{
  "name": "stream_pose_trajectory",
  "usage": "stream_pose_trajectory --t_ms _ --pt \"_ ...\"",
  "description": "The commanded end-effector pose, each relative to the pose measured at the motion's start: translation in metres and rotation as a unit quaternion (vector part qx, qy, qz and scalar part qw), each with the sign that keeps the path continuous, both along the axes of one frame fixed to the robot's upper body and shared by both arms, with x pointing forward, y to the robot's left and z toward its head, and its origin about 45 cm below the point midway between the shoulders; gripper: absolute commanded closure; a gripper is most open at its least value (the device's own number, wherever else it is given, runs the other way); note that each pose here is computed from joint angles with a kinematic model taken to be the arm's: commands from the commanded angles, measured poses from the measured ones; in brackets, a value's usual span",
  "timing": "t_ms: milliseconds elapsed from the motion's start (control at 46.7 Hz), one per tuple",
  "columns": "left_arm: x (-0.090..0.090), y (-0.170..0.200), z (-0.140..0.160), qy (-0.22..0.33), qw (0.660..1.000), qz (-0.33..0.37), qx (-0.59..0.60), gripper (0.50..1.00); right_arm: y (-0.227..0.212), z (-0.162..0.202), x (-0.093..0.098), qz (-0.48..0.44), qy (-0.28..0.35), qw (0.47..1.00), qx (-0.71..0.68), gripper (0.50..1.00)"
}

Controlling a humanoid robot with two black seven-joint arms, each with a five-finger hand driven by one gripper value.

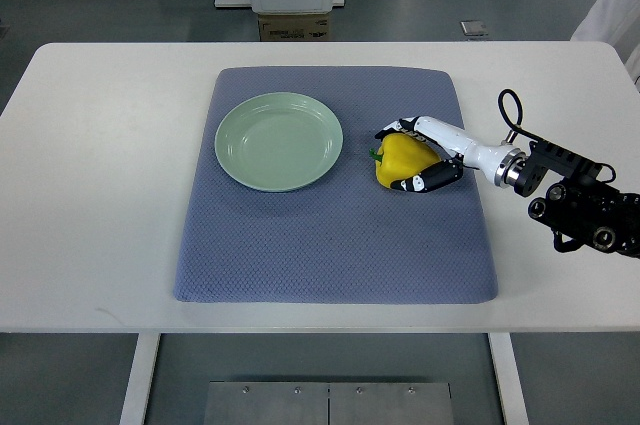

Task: Place yellow pepper on plate with right hand
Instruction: 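Close the right hand fingers around the yellow pepper and lift it, then carry the pepper over the green plate and lower it onto it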

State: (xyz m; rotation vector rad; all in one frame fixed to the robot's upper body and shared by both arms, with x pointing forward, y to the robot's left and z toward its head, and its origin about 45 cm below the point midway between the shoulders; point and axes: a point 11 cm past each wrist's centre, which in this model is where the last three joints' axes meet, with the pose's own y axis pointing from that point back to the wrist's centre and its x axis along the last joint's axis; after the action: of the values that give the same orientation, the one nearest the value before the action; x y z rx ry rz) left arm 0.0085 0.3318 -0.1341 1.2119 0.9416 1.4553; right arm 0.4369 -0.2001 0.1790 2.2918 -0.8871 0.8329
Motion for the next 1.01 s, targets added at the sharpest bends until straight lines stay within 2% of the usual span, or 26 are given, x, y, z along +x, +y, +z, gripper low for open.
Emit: stream_pose_trajectory --t_ms 0,236,493,707,986 --pt "0.0 0.0 0.0 0.0 1.0 0.0 0.0 0.5 0.0 0.004 0.004 -0.009 -0.003 1.0 0.005 1.0" --pt "0.0 0.0 0.0 0.0 1.0 0.0 0.0 0.5 0.006 0.035 0.022 -0.043 -0.021 0.998 0.047 1.0" --pt "0.0 0.0 0.0 0.0 1.0 0.0 0.0 0.5 0.059 0.058 0.031 -0.026 -0.022 0.997 0.065 1.0" --pt "0.0 0.0 0.0 0.0 1.0 0.0 0.0 0.5 0.104 0.069 0.028 -0.007 -0.012 0.997 0.08 1.0" --pt "0.0 0.0 0.0 0.0 1.0 0.0 0.0 0.5 0.164 0.066 0.01 0.025 0.014 0.995 0.091 1.0"
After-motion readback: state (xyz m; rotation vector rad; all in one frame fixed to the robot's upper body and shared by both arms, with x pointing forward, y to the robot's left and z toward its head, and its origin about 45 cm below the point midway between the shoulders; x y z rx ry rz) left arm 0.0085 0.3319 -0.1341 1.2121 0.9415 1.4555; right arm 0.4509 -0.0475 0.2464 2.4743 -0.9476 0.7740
